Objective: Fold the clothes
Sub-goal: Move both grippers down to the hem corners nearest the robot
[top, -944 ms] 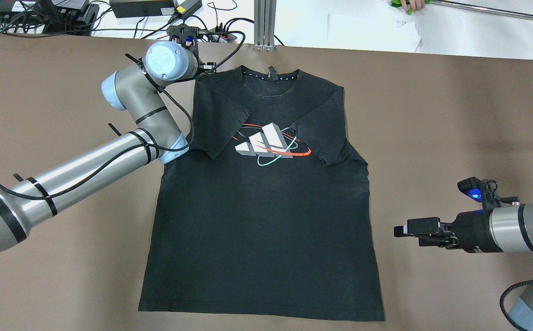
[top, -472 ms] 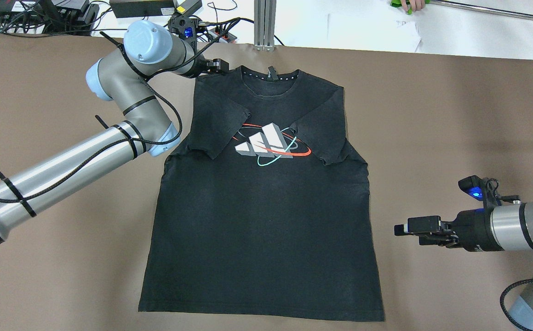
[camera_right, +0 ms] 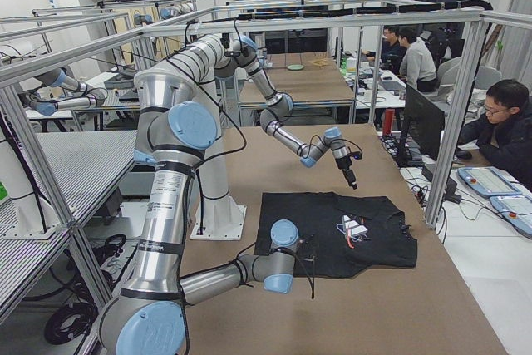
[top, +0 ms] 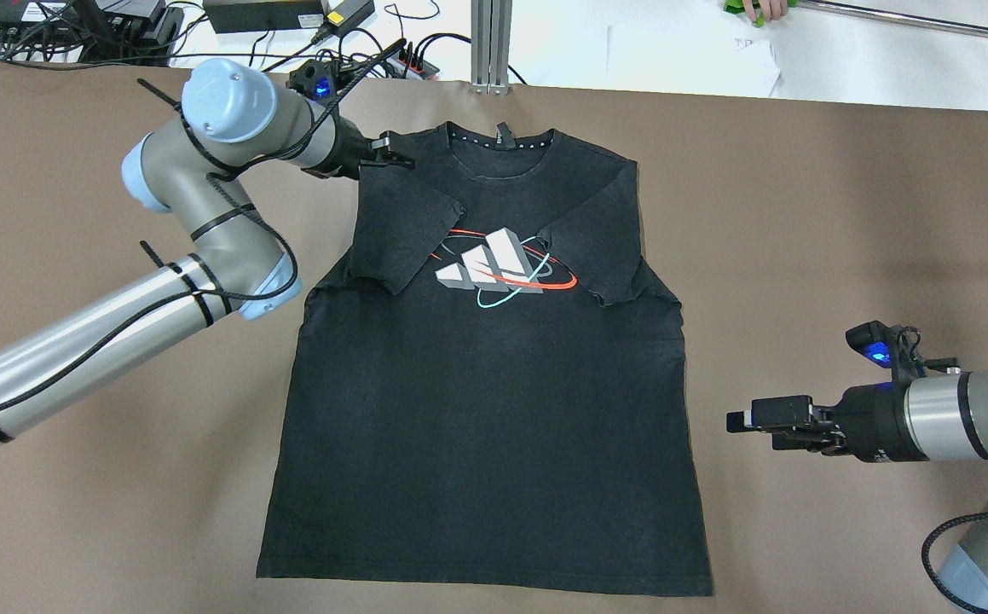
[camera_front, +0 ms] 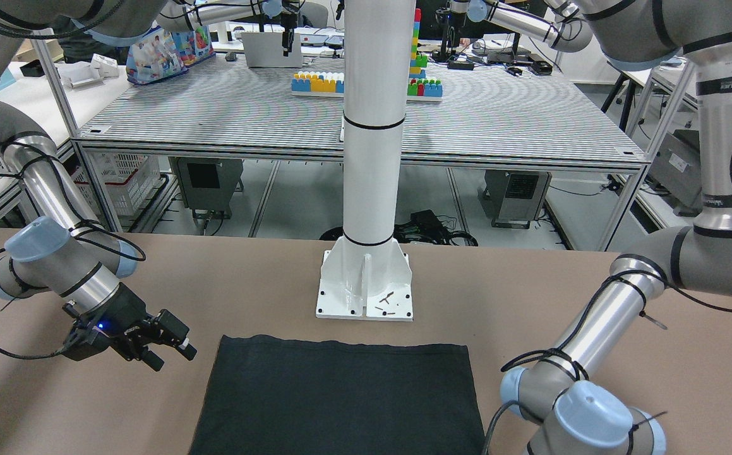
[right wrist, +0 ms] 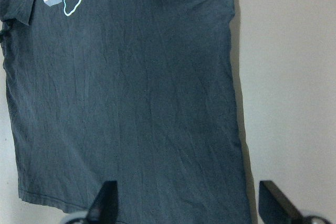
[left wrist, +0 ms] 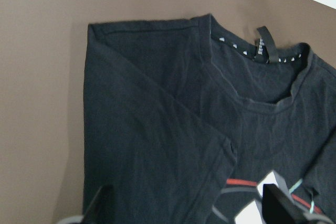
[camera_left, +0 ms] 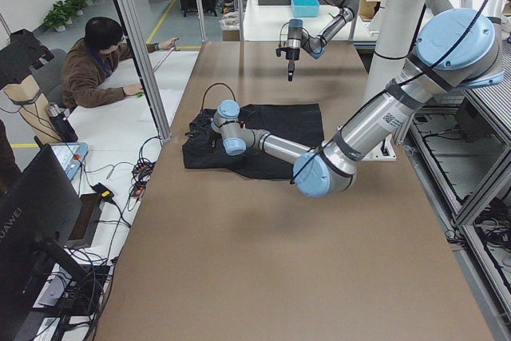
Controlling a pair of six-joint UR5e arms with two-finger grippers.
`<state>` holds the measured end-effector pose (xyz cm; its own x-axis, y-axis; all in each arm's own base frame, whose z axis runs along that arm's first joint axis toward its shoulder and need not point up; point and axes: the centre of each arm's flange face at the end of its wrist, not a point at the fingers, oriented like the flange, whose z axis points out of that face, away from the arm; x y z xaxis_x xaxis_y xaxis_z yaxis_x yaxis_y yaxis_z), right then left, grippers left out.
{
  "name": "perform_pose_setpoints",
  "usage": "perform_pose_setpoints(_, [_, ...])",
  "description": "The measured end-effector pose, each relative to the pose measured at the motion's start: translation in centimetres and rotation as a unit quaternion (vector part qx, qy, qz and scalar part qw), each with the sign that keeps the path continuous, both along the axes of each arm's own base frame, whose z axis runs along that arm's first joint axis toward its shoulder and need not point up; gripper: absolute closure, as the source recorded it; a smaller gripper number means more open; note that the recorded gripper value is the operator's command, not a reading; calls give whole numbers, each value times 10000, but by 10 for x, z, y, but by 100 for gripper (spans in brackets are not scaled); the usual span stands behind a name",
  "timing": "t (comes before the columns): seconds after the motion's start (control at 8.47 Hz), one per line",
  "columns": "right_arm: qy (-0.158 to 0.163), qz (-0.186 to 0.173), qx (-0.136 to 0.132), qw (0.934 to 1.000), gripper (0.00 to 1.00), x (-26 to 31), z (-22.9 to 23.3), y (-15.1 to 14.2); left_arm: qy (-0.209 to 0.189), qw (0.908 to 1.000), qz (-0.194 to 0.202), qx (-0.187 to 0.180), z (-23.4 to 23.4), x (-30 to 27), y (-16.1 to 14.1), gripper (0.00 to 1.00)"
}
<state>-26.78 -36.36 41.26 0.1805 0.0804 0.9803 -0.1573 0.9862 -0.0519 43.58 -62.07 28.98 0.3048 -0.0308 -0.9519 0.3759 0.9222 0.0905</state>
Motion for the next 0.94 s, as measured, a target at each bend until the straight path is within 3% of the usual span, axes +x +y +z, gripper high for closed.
perform_pose_setpoints(0.35, [12, -5, -24, 10000, 6, 0, 2, 3, 250, 9987, 225, -373, 35, -6, 114, 0])
perform_pose_setpoints(0.59, [46, -124, -38, 9999, 6, -9, 6, 10, 124, 9974, 249, -670, 17, 2, 186, 0])
perform_pose_setpoints(0.83, [126, -269, -36, 9996, 6, -30, 13, 27, 11, 9962, 254, -827, 9, 3, 234, 0])
perform_pose_setpoints(0.94, [186, -306, -27, 9994, 6, -41, 19, 38, 185, 9963, 307, -785, 15, -4, 252, 0])
